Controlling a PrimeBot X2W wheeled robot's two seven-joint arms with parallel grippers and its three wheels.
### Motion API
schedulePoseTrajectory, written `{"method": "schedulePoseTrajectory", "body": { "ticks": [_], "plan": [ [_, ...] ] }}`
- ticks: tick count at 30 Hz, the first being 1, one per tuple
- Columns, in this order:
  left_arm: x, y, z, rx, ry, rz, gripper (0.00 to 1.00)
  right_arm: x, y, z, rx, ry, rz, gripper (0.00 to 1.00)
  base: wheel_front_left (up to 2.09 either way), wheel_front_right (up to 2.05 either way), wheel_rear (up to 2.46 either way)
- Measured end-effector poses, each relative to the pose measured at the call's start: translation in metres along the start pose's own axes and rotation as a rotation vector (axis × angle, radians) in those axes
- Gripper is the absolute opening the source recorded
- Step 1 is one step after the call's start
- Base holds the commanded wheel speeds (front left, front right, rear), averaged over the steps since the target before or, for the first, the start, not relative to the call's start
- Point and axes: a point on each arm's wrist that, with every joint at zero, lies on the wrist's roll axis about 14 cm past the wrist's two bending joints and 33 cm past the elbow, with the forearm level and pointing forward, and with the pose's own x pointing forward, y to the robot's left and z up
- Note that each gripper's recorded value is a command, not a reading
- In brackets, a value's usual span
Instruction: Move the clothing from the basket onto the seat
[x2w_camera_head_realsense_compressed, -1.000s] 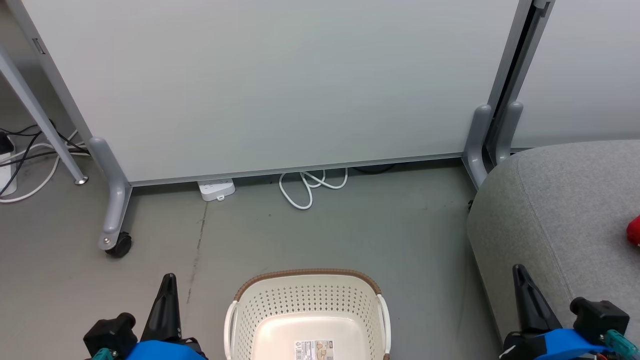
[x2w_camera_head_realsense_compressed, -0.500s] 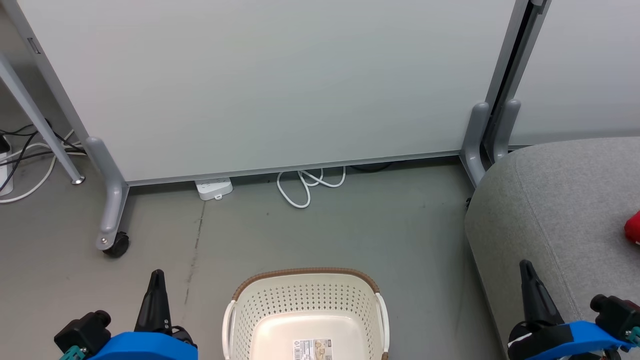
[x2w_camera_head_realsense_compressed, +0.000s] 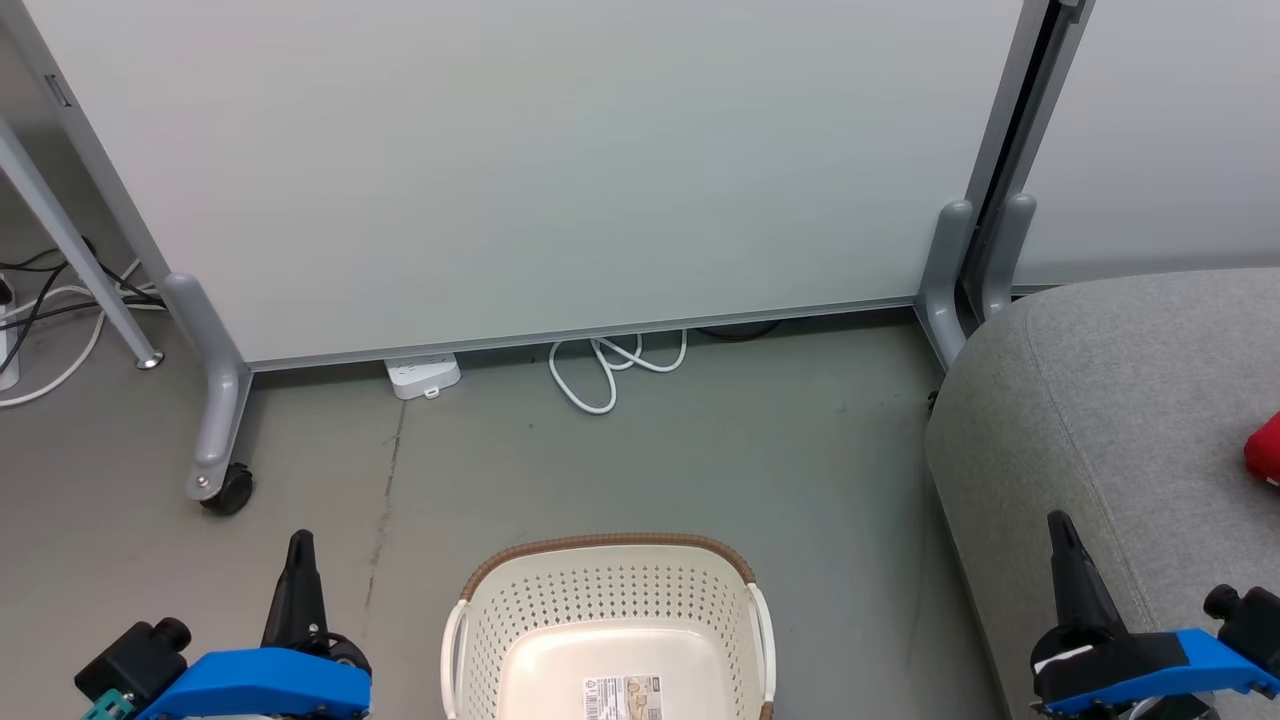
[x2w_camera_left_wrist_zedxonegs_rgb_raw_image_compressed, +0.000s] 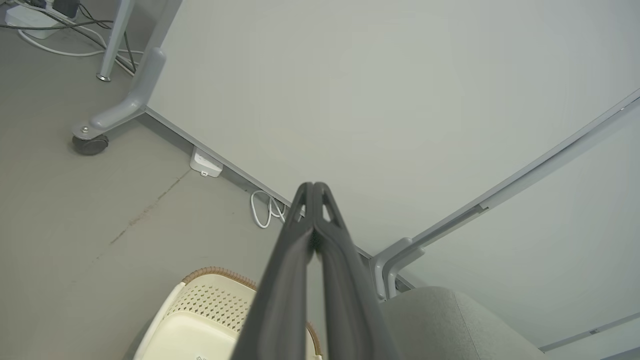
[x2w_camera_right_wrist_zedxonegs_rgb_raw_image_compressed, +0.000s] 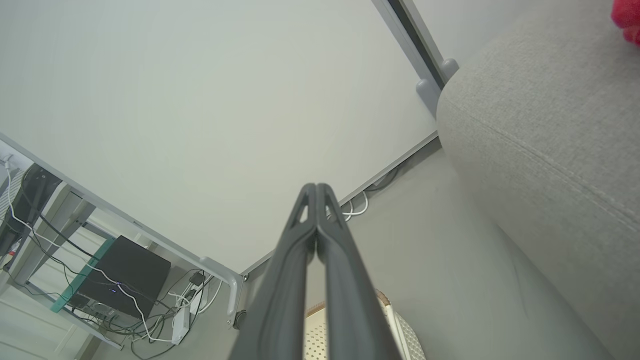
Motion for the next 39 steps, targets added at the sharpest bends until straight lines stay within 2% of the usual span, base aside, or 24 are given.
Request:
{"method": "schedulePoseTrajectory", "body": {
  "ticks": [17,39],
  "plan": [
    [0.007,-0.004,0.004,-0.210,0.006,-0.002,0.00,0.002,-0.002,0.003,0.224,0.005,-0.015,0.00,0.00,0.00,0.00],
    [0.015,-0.009,0.009,-0.435,0.015,-0.017,0.00,0.008,0.001,0.010,0.462,0.001,-0.003,0.00,0.00,0.00,0.00]
  ]
}}
